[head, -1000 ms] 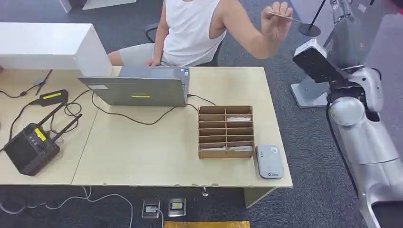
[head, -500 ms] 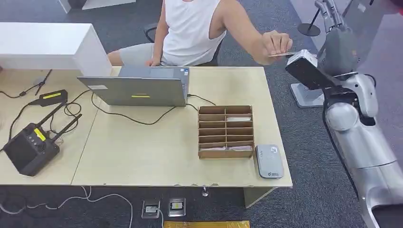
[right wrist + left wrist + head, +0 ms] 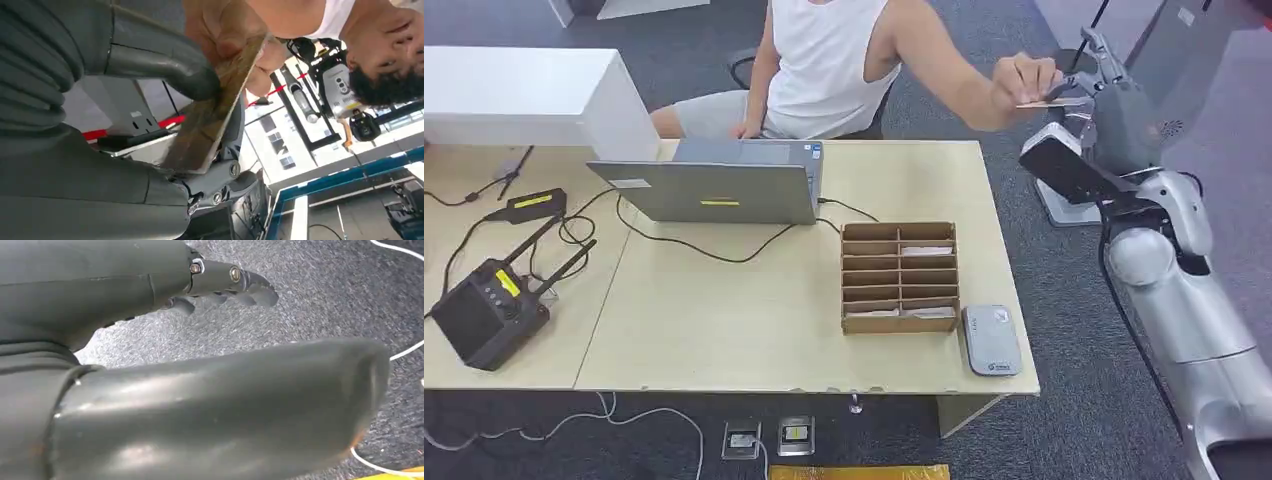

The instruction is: Pass the card to the sensor for recognition and then transmit it.

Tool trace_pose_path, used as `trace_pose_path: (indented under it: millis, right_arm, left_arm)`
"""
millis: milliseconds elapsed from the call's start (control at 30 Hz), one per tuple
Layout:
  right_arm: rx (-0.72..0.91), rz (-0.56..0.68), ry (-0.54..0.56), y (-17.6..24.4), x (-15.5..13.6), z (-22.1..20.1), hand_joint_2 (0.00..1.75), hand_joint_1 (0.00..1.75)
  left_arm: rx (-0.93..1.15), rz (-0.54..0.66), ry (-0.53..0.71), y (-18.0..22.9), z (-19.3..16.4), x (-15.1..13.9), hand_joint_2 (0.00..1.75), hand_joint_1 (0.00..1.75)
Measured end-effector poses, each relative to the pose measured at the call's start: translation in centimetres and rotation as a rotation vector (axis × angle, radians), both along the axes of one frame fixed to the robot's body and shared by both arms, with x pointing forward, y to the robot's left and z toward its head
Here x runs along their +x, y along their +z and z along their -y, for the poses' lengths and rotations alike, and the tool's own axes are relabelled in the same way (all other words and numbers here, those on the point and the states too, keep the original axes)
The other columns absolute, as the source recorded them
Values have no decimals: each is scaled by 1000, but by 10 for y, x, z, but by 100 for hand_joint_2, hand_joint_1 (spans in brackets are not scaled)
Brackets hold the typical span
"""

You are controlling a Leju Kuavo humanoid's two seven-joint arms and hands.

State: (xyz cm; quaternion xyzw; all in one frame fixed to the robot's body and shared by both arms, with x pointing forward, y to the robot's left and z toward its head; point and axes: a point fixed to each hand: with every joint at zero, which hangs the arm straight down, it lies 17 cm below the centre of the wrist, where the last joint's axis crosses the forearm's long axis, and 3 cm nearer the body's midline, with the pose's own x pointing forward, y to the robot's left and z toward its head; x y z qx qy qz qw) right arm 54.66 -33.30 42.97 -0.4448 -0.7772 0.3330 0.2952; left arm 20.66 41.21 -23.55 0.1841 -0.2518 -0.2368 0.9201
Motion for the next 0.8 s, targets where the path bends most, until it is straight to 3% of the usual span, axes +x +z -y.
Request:
trace_pose_path:
  millis: [567, 800]
  right_arm:
    - [-4, -70, -22, -23, 1, 10, 175, 175]
    - [5, -284, -15, -85, -1, 23, 175, 175]
  left_arm:
    - [6, -4, -1, 0, -3, -3, 0, 0]
    - [4, -17, 27, -4, -6, -17, 0, 0]
